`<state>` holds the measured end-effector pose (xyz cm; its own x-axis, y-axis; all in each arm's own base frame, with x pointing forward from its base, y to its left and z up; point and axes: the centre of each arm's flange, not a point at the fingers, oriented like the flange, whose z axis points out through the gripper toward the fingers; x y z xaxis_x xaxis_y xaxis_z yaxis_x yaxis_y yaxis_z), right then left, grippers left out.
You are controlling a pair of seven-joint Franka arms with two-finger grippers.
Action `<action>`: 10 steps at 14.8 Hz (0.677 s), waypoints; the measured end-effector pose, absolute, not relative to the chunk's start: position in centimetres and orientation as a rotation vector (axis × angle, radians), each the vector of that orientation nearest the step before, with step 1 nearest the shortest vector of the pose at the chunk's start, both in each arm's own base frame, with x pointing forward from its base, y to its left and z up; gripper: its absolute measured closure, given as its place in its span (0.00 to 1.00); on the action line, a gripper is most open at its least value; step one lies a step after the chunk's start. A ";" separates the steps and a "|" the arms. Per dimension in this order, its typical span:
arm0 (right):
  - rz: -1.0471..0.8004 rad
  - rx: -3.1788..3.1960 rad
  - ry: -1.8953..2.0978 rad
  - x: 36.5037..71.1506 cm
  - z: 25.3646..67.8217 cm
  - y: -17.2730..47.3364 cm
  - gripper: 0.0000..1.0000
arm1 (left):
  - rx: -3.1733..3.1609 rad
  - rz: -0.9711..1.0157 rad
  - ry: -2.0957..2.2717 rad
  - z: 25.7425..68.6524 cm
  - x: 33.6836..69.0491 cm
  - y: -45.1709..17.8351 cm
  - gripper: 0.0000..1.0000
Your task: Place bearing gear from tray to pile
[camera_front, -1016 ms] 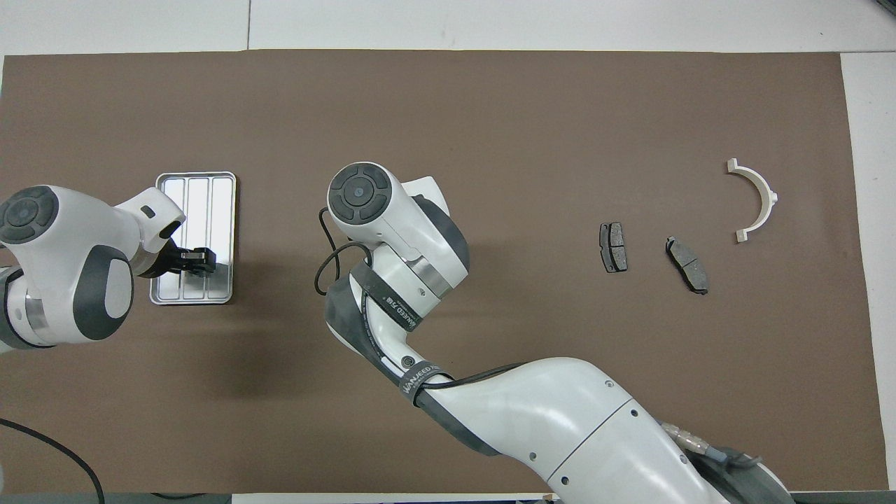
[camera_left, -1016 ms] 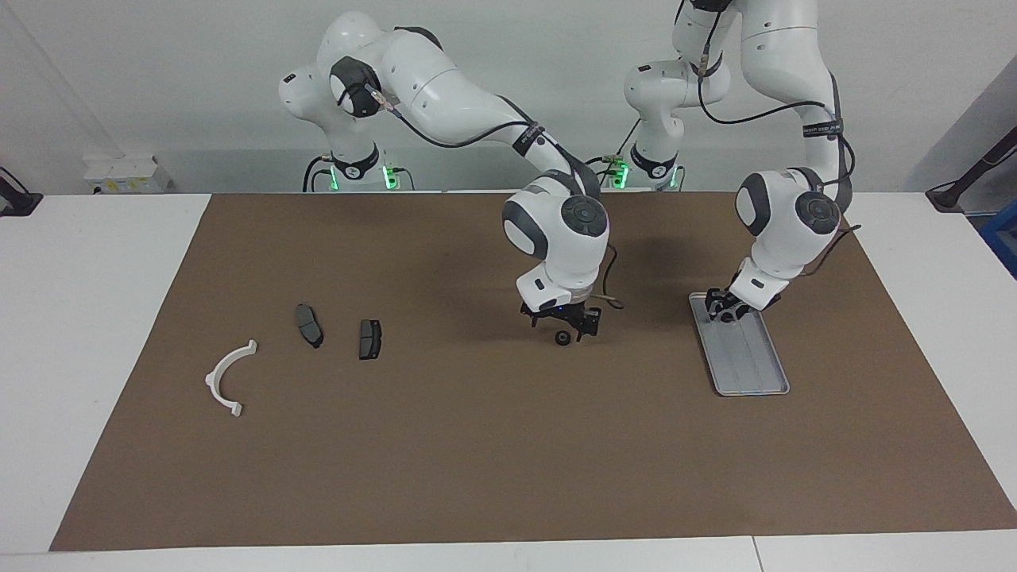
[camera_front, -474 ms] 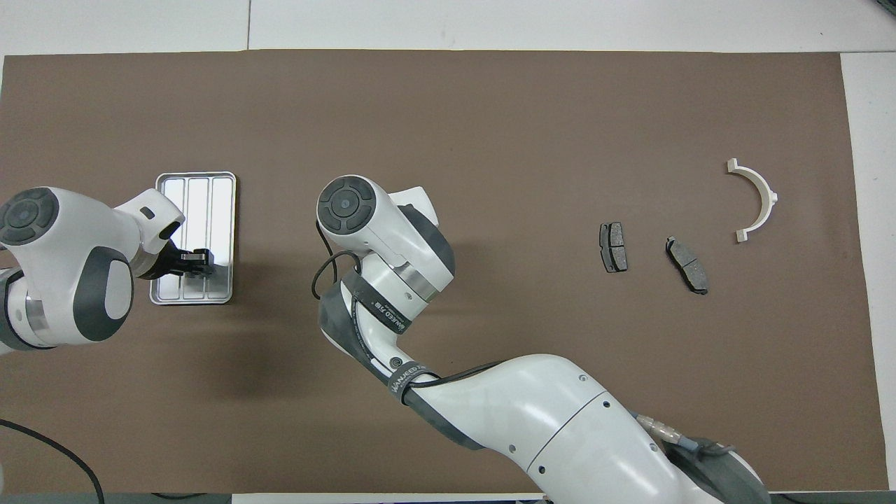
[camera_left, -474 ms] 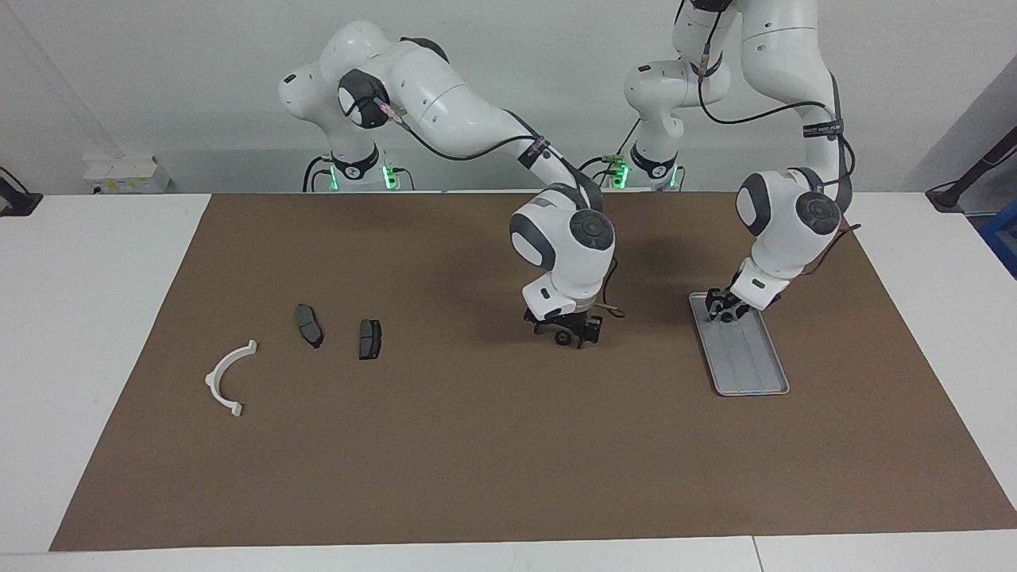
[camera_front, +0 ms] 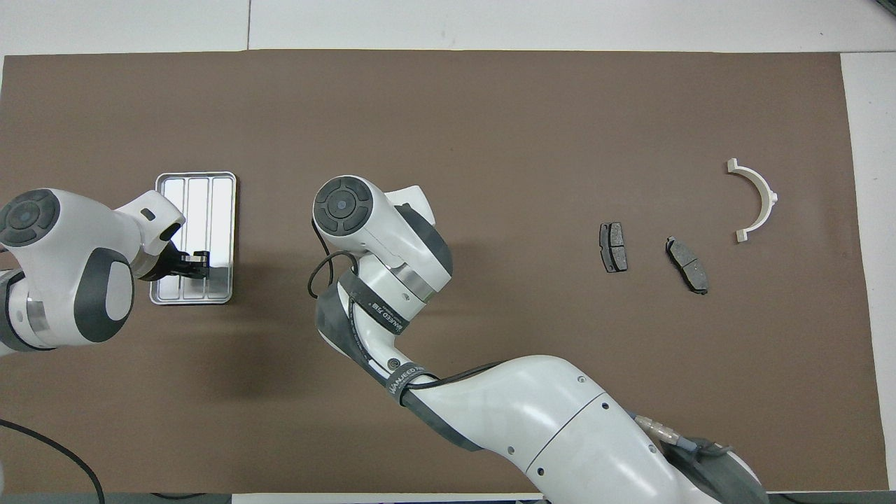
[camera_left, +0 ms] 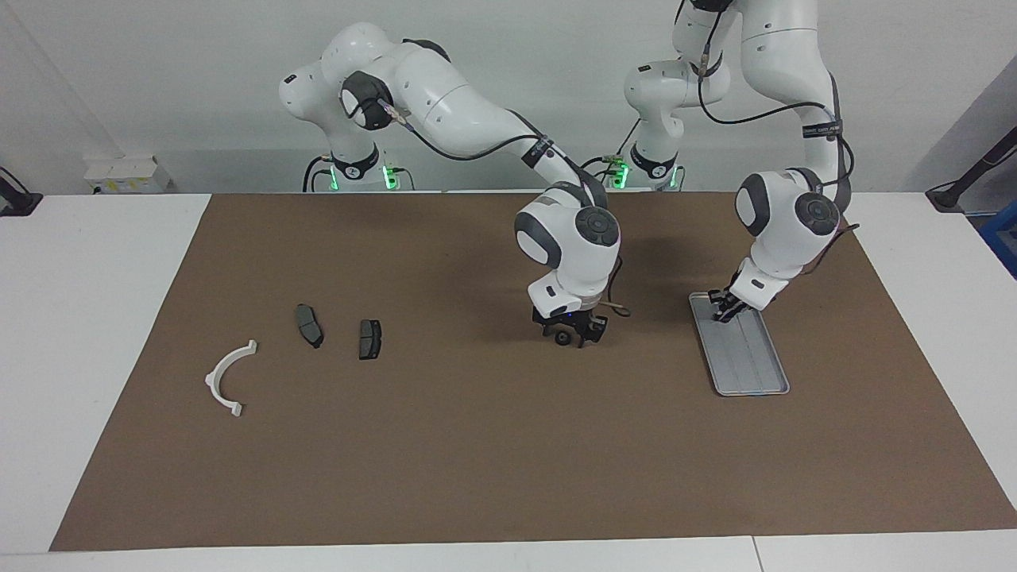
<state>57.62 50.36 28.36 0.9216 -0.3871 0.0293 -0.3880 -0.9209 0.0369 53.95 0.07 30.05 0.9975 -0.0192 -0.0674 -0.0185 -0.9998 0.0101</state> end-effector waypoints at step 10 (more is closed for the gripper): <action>0.062 3.065 -0.622 58.0 28.9 50.6 0.66 | 3.130 -0.046 0.085 34.0 56.3 -0.7 0.76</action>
